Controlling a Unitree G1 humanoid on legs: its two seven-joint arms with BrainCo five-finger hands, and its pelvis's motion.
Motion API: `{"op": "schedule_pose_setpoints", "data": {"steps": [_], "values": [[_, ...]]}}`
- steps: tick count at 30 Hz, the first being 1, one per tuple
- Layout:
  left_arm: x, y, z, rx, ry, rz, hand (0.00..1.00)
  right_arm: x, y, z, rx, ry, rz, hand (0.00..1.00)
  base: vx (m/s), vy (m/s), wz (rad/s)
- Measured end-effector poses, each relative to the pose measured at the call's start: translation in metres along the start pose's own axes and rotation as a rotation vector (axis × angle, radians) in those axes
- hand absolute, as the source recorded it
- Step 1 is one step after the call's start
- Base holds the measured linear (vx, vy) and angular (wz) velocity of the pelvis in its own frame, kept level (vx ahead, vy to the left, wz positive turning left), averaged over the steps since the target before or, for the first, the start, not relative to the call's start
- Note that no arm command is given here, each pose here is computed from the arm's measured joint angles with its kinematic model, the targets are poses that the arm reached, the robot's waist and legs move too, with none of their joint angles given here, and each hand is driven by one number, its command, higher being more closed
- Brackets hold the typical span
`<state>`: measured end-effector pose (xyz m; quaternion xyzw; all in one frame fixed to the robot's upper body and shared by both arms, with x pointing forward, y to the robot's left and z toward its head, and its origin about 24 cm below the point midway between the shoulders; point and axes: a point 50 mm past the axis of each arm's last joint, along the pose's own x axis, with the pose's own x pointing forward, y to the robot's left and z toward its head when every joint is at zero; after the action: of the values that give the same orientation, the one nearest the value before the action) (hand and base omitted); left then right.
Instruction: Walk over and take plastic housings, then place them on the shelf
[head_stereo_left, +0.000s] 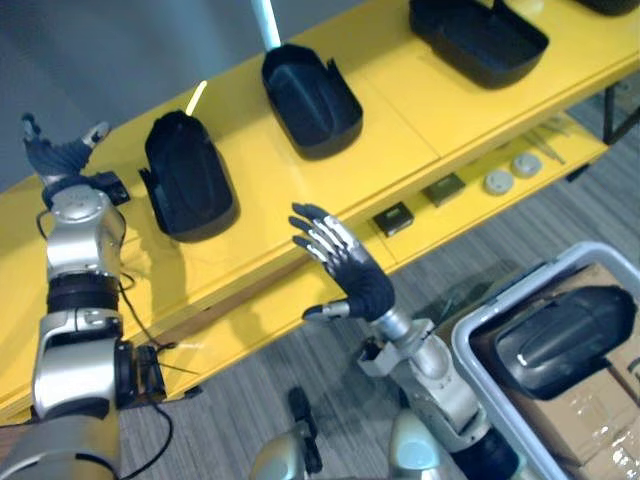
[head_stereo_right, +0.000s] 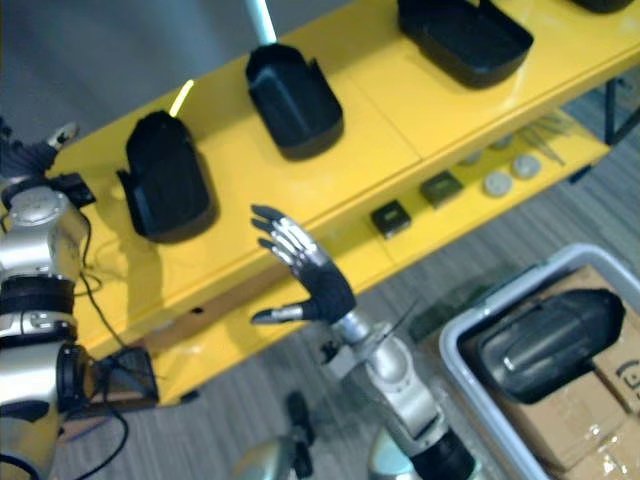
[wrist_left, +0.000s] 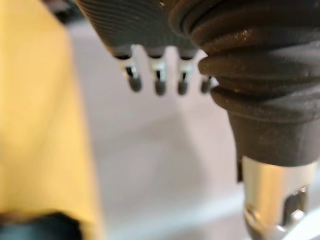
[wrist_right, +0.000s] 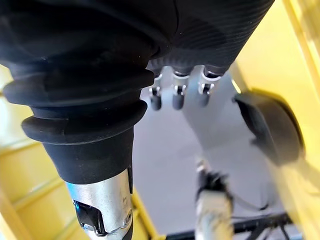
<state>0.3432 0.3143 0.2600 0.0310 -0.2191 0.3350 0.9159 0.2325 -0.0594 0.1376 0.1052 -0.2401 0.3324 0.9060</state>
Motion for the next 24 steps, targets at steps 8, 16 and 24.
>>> {"op": "schedule_pose_setpoints", "data": {"steps": [8,16,24], "values": [[-0.129,0.022,-0.014,-0.227,-0.161,-0.088,0.00,-0.008,-0.015,-0.011,-0.103,0.051,-0.079,0.00,0.01,0.000,0.14],[-0.230,0.081,-0.065,-0.071,0.136,0.159,0.00,0.003,-0.027,-0.023,-0.095,0.073,-0.215,1.00,-0.05,-0.017,0.45],[-0.246,0.113,-0.076,-0.035,0.127,0.257,0.00,-0.001,-0.035,-0.076,-0.089,0.309,-0.332,1.00,0.01,-0.003,0.19]]}}
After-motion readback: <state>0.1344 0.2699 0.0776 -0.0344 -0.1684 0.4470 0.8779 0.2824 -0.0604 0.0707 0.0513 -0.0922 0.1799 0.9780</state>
